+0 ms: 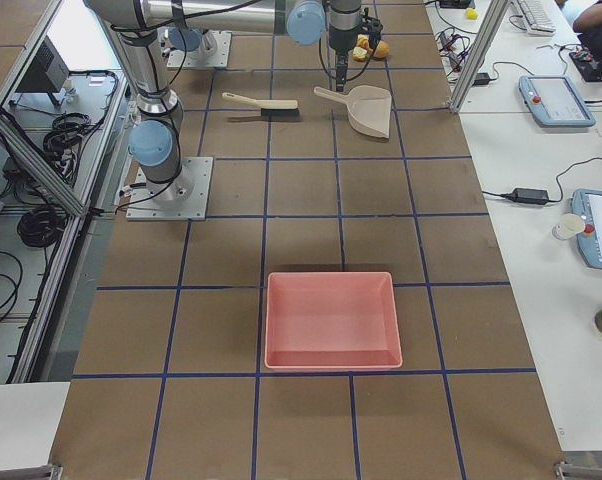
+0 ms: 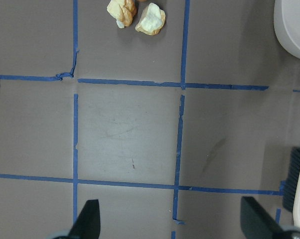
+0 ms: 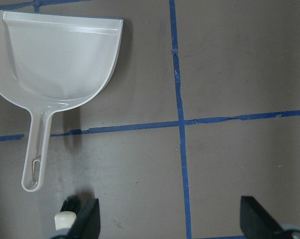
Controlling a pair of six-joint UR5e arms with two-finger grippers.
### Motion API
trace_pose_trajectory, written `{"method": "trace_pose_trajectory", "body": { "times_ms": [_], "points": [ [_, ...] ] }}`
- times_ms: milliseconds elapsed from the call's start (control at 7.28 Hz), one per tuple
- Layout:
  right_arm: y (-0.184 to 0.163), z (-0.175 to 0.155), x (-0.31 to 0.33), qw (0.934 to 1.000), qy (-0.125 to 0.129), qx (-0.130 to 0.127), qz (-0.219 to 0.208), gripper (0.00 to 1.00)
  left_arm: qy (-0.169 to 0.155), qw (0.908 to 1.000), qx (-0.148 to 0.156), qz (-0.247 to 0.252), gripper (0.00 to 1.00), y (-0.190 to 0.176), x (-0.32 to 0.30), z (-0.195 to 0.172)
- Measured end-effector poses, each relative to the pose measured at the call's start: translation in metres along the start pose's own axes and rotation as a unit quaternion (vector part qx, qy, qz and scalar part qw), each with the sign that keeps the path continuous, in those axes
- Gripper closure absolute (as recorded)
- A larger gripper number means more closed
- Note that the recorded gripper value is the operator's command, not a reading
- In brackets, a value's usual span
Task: Sweep and dump trash in nearest bin
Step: 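Move the left gripper toward the white dustpan handle while the right gripper hovers, then lower the left gripper onto the dustpan handle and close it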
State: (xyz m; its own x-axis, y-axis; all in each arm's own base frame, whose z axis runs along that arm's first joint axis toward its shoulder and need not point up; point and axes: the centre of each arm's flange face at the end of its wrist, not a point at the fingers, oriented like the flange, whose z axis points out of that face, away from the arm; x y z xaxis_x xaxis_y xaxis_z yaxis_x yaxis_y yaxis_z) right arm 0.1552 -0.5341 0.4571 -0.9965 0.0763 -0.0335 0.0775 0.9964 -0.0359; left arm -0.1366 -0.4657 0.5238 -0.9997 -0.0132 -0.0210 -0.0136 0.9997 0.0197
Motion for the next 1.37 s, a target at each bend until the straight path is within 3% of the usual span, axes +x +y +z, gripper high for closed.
{"method": "trace_pose_trajectory", "body": {
  "times_ms": [275,825,1375],
  "points": [
    [0.0,0.001,0.0,1.0,0.0,-0.001,0.0,0.0,0.008,0.9995,-0.004,0.03,0.0,-0.009,0.033,0.045],
    [-0.009,0.014,0.036,0.9999,0.004,-0.014,-0.001,0.0,0.034,0.9948,0.019,0.094,0.0,-0.024,0.118,0.142],
    [-0.02,0.025,0.098,0.9993,0.001,-0.028,-0.023,0.0,0.053,0.9937,0.052,0.084,0.0,-0.029,0.199,0.223]
  ]
}}
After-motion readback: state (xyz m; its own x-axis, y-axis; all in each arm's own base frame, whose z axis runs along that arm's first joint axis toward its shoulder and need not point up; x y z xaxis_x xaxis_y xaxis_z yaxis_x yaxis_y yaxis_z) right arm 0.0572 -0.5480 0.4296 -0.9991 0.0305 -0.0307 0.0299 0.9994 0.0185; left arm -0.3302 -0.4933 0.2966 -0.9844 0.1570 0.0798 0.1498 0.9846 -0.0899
